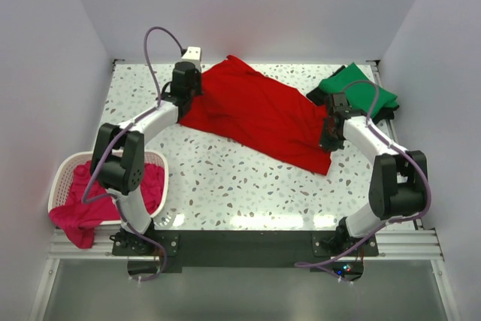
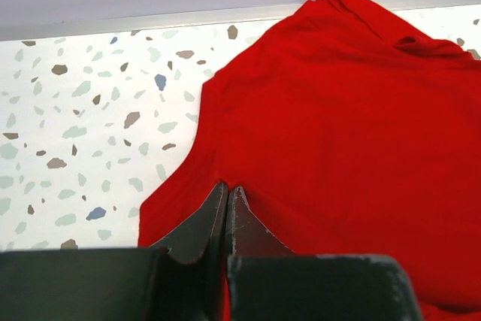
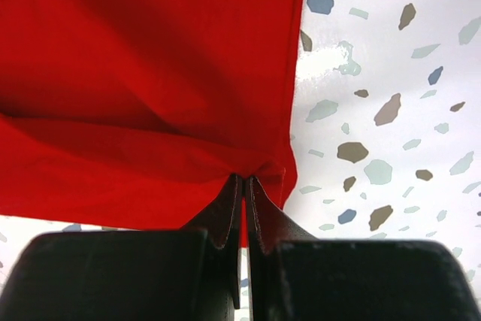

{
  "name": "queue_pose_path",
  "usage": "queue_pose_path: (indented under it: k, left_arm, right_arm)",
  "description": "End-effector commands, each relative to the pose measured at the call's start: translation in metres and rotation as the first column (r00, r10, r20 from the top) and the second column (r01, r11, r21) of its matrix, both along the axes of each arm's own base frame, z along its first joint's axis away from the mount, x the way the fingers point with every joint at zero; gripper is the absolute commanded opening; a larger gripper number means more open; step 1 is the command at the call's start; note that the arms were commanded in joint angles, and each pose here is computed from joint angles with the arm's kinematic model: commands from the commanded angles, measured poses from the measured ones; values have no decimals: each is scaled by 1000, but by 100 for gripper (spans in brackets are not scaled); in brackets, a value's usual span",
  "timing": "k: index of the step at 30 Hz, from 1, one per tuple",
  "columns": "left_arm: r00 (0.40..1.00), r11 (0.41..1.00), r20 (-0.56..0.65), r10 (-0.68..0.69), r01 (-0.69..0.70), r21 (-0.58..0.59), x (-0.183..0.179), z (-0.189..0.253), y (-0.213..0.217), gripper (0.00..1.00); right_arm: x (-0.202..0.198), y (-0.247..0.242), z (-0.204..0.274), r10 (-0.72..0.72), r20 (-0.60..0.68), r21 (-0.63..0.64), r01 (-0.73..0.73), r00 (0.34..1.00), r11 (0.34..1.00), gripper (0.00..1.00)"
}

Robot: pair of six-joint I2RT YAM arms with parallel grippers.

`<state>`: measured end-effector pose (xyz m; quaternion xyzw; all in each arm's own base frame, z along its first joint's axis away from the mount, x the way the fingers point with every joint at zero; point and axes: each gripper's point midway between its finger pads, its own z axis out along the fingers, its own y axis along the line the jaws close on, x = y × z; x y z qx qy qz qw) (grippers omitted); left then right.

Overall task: Fold and stack the t-shirts
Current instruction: Fold the tshirt

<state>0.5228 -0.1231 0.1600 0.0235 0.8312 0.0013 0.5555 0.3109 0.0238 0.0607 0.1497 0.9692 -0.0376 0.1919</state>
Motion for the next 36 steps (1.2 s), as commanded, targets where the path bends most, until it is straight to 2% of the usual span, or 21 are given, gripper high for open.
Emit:
queue_pose_path:
  k: [1, 10, 19, 20, 21, 22, 23, 24, 26, 27, 32, 34, 36]
  left_arm:
    - [997, 998, 46, 55, -56, 20, 6, 17, 20, 0]
    - [998, 998, 38, 56, -56, -3, 15, 10, 26, 0]
    - [1000, 999, 20, -22, 23, -42, 39, -2, 5, 1]
    - [999, 998, 34, -38, 40, -54, 44, 4, 1, 7]
    - [999, 997, 21, -47, 48, -59, 47, -4, -2, 29]
    - [998, 996, 20, -55, 56, -66, 49, -3, -5, 44]
    - [998, 995, 25, -61, 63, -77, 51, -1, -8, 75]
    - [998, 994, 19, -55, 57, -91, 51, -3, -8, 83]
    - [1000, 994, 8, -27, 27, -110, 47, -6, -5, 94]
    - [1000, 993, 5, -14, 15, -116, 45, -7, -3, 96]
    - [998, 983, -56, 9, -19, -181, 16, -32, -1, 99]
    - [995, 981, -102, 18, -37, -192, 1, -54, 3, 100]
    - [995, 970, -100, 16, -39, -238, -3, -60, 6, 100]
  right_arm:
    - [6, -12, 9, -9, 20, -48, 10, 1000, 999, 0]
    - [10, -13, 3, -16, 6, -46, 16, 1000, 999, 0]
    - [25, -9, -2, -19, 4, -38, 19, 1000, 999, 2]
    - [30, -10, 1, -26, 14, -43, 27, 1000, 999, 6]
    - [32, -12, 2, -29, 16, -51, 30, 999, 998, 19]
    - [33, -13, 2, -35, 17, -53, 36, 999, 998, 26]
    - [35, -12, 6, -38, 26, -51, 39, 999, 998, 34]
    - [36, -12, 8, -38, 34, -49, 39, 999, 998, 51]
    - [35, -11, 14, -37, 61, -43, 40, 997, 998, 63]
    - [33, -12, 16, -35, 74, -43, 38, 997, 998, 68]
    - [12, -7, 24, -33, 145, 9, 32, 989, 999, 72]
    - [-4, -7, 16, -39, 126, 16, 37, 991, 999, 72]
    - [-14, -4, 16, -34, 124, 34, 30, 992, 999, 72]
